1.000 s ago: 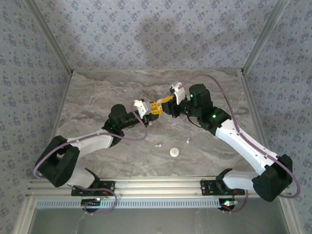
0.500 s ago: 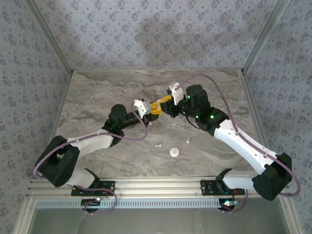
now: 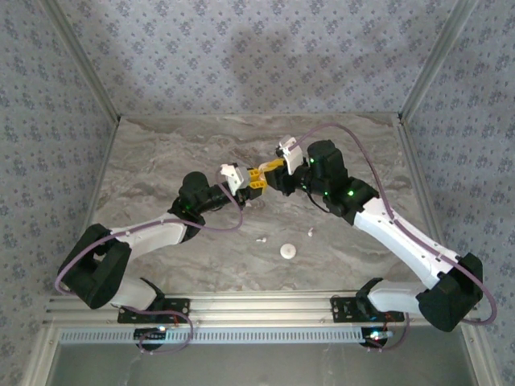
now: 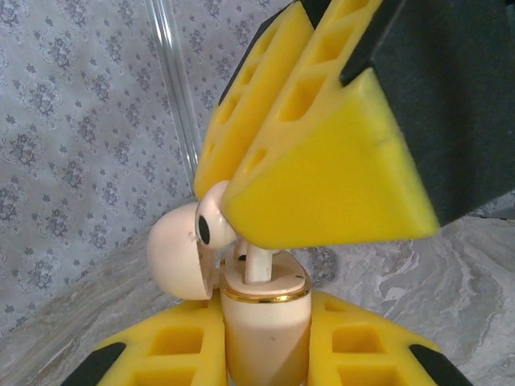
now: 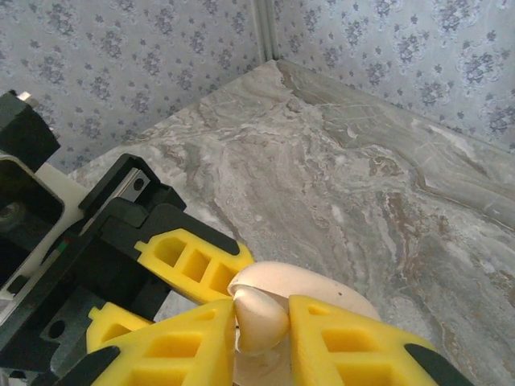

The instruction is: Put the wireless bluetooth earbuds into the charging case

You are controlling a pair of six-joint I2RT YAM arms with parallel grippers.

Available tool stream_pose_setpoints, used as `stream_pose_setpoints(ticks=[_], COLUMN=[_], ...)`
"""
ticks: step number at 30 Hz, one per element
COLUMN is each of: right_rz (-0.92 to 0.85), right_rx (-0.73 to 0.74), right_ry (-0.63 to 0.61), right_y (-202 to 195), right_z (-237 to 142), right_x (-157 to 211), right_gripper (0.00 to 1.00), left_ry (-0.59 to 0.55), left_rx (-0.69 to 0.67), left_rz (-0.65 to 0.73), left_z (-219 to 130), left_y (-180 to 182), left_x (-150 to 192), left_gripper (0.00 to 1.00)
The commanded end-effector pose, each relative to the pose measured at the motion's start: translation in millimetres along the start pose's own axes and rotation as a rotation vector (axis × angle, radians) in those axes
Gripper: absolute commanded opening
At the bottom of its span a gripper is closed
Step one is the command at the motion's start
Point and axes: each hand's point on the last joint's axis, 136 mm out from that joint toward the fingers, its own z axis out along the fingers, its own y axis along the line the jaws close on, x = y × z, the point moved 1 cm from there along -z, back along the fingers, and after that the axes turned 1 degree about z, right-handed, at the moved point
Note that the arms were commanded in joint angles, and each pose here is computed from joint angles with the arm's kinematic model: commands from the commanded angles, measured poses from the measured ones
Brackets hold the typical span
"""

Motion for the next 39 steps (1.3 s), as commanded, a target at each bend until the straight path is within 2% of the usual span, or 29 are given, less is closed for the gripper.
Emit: stream_pose_setpoints(ticks=[1,11,16,24,29,31,39], right_rz=[0.003,0.027,0.042,0.101,0.154,0.184,0.4], right_rx=[-0.059,-0.065,-0.056,-0.074,-0.099,-0.106,-0.067], right_ry=[0.047,0.068,0.031,-0.033,-0.079,-0.089,-0.005], right_y=[7.5,3.5,2.3,4.5,3.7,3.4,-11.7], right_z=[1.1,3.7,-3.5,-23.3,-34.5,-38.1,-34.5], right_x=[13.9,18.0,7.0,-11.3,-23.3,-27.3,-21.6], right_gripper=[0.26,0.27,0.34,0.52,0.55,0.55,0.34], left_ry=[-0.107,-0.103,-0.084,-0.066,-0.058,-0.053,-0.039], left_rx=[0.012,0.014,0.014,0.012,0.007,0.006,0.007], left_rz=[0.057,0.062,0.059,0.051,0.05,0.05,0.053], left_z=[0.0,0.7,1.5,2.7,1.8,1.8,2.5], left_y=[-0.7,-0.6,-0.7,-0.3,0.3,0.0,0.7], left_x=[-42.6,-43.2,-37.7,-30.3,-28.1,-26.6,-23.6], left_gripper=[0.11,0.11,0.11,0.11,0.11,0.11,0.11])
